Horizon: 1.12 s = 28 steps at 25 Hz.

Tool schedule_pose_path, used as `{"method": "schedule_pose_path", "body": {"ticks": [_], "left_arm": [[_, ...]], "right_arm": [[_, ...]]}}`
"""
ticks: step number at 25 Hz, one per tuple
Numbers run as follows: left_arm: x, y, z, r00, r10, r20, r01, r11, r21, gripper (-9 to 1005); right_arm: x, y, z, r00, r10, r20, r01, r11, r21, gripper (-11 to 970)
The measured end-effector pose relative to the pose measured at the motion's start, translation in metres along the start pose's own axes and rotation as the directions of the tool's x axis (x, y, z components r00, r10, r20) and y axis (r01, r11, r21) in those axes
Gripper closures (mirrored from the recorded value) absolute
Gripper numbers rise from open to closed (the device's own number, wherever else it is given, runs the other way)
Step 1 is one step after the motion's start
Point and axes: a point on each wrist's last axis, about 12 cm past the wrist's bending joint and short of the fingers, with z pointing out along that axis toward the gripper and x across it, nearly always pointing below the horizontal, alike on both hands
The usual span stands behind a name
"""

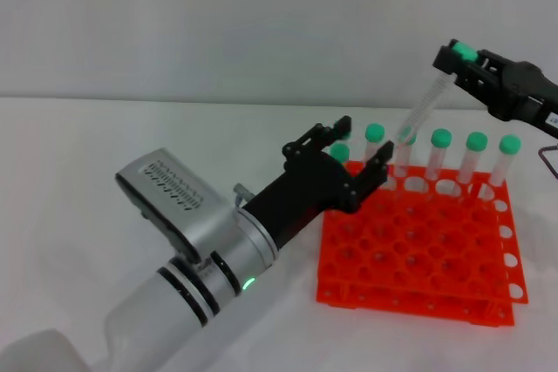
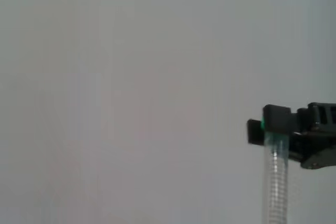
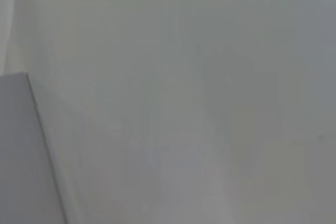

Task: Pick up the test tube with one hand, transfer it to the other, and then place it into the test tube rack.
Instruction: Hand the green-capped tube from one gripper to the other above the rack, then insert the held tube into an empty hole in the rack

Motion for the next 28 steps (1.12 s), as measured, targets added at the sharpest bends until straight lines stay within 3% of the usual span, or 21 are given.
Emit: {"method": "schedule_pose_path", "body": {"ticks": [5,10,17,28], "left_arm": [[0.002,0.01,-0.014,0.999,-0.029,0.024,0.031,0.996,-0.078,399],[0.003,0.025,-0.046,0.993,-0.048,0.106,0.07,0.974,-0.215,360],[-0.004,0.06,-0.101,0.965,-0.007,0.263,0.136,0.868,-0.477,365],[0.005,0.093,-0.134,0.967,-0.049,0.248,0.197,0.763,-0.616,371]], "right_arm": [[0.008,0.002,-0.004,0.999,-0.024,0.036,0.023,0.999,0.034,700],[0.018,0.006,0.003,0.997,-0.061,0.039,0.058,0.996,0.064,701],[0.041,0.01,0.023,0.99,-0.141,-0.023,0.143,0.979,0.148,701],[0.056,0.015,0.041,0.975,-0.195,-0.102,0.21,0.964,0.162,701]]}}
